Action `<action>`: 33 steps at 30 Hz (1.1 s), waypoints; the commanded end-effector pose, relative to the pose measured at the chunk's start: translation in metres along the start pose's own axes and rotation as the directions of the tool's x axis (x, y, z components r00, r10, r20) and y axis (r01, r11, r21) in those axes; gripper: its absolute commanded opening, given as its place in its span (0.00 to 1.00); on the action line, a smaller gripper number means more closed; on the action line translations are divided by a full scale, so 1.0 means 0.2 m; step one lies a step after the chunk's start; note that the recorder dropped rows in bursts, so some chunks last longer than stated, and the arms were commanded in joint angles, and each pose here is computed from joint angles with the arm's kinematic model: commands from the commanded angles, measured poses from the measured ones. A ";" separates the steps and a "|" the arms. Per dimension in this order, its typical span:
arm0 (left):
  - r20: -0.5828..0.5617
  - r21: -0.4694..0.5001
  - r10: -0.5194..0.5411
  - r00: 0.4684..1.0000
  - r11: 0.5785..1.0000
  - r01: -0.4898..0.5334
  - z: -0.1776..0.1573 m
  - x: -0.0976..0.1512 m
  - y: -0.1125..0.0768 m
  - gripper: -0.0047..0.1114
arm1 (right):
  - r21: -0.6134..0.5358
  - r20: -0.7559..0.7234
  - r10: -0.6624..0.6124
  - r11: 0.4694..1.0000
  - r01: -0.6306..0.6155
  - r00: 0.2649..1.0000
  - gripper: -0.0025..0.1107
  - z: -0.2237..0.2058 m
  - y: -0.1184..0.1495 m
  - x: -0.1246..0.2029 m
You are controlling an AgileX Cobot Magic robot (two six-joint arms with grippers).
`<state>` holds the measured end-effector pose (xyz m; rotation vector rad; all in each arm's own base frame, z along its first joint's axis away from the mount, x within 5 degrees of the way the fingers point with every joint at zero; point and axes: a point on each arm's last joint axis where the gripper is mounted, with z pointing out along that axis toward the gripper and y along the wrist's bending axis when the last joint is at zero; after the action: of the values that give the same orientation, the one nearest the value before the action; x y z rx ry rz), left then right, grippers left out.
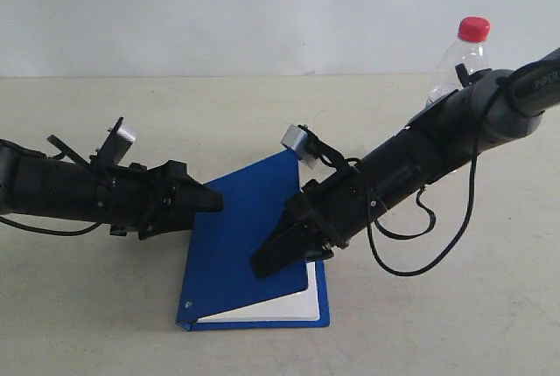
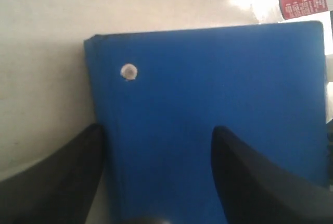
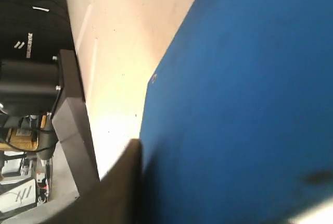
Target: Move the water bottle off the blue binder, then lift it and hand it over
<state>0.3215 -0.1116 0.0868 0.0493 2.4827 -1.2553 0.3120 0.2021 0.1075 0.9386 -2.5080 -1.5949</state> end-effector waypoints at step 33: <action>0.134 0.322 0.361 0.923 0.865 -0.385 -0.08 -0.02 -0.11 0.44 | 0.013 -0.021 -0.181 0.983 0.182 0.983 0.02 -0.06 0.11 -0.02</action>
<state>0.3250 -0.0960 0.1077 0.4250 2.1027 -1.3613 0.3078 0.1986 0.1264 1.2392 -2.4798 -1.5719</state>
